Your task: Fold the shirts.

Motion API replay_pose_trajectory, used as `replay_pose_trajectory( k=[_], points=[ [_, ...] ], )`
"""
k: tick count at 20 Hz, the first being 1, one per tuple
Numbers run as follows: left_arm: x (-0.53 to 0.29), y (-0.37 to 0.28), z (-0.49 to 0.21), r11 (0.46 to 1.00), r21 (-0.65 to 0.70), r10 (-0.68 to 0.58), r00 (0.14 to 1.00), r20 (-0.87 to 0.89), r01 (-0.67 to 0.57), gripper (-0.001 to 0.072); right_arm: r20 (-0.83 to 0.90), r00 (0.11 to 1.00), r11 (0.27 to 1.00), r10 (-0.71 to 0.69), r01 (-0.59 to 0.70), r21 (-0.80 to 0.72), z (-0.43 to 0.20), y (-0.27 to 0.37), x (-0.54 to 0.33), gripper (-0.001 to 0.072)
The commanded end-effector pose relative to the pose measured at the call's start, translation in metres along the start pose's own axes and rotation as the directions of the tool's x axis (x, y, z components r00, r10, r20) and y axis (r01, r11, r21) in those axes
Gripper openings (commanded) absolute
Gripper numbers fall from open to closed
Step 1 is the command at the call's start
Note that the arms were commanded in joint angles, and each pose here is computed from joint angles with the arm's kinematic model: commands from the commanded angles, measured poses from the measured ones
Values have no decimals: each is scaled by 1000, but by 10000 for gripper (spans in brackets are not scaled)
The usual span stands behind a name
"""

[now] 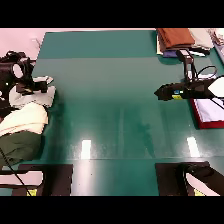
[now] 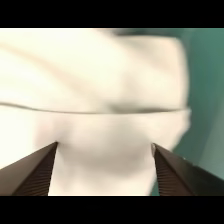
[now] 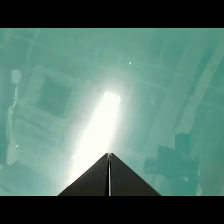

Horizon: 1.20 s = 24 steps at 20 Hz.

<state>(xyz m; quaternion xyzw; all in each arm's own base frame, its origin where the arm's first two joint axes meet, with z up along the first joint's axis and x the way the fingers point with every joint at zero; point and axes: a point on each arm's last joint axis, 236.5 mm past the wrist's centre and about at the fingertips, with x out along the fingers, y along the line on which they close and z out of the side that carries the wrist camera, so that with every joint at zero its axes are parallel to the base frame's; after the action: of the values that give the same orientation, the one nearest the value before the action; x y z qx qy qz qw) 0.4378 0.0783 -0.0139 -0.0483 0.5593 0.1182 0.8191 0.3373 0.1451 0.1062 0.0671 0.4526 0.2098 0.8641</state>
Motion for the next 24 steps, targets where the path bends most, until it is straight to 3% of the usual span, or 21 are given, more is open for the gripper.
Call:
replay_pose_trajectory(
  k=[1,2,3,4,8,11,14,17,19,24],
  points=[
    [16,14,-13,1000,-15,23,999,-39,-23,517,28,1000,1000,-3,3,0,7,-1,0,25],
    [12,15,-10,1000,-16,22,999,-31,-22,268,33,999,1000,-3,3,0,8,-1,0,25],
    [5,15,-5,1000,-18,21,1000,-11,-21,71,34,999,1000,-2,2,0,8,0,0,25],
    [-6,15,5,1000,-9,17,1000,24,-16,27,36,999,1000,-2,3,-1,9,0,-1,25],
    [-130,4,75,998,33,-59,936,347,50,26,148,989,1000,1,2,-19,28,7,-26,26],
    [-285,-29,99,985,146,-161,766,622,88,25,319,948,1000,12,-5,-22,67,21,-72,25],
    [-407,-80,78,942,299,-332,575,748,154,24,410,912,999,11,6,-39,102,27,-114,25],
    [-452,-145,42,849,479,-522,498,692,224,24,430,903,999,3,19,-48,124,29,-137,25],
    [-450,-197,13,761,593,-633,499,591,264,24,432,902,998,3,23,-56,133,31,-147,25],
    [-370,-335,-75,532,785,-721,655,225,316,27,429,903,996,17,20,-82,145,41,-162,25]
  ],
)
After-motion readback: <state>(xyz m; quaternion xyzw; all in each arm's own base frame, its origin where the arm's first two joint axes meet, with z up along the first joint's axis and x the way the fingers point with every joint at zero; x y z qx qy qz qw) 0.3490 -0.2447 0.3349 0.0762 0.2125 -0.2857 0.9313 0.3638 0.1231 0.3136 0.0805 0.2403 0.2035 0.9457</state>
